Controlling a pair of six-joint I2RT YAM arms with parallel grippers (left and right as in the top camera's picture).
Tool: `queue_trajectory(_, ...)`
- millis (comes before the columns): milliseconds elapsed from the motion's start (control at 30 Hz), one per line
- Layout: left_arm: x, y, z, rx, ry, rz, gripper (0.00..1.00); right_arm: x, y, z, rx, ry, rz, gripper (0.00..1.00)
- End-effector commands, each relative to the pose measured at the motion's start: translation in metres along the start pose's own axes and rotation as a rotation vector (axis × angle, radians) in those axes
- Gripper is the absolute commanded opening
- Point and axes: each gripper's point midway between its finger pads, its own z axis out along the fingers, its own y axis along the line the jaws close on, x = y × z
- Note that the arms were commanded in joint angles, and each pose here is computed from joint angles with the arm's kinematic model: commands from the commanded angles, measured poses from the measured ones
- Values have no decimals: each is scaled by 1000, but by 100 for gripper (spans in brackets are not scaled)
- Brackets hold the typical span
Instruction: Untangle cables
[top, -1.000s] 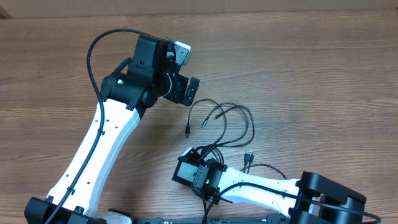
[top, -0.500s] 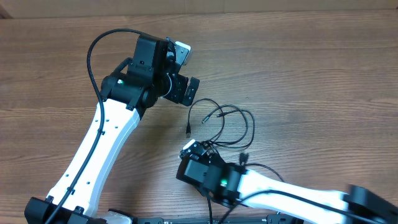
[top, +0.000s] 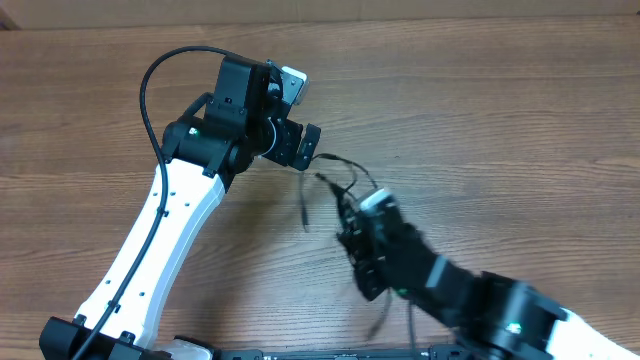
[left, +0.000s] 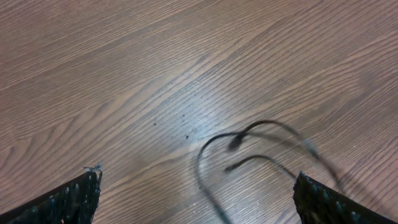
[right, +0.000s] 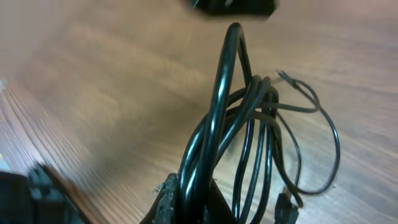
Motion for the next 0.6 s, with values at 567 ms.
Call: queue_trajectory(567, -4, -92, -29, 553, -115, 298, 99, -55, -23, -46, -328, -106, 198, 4)
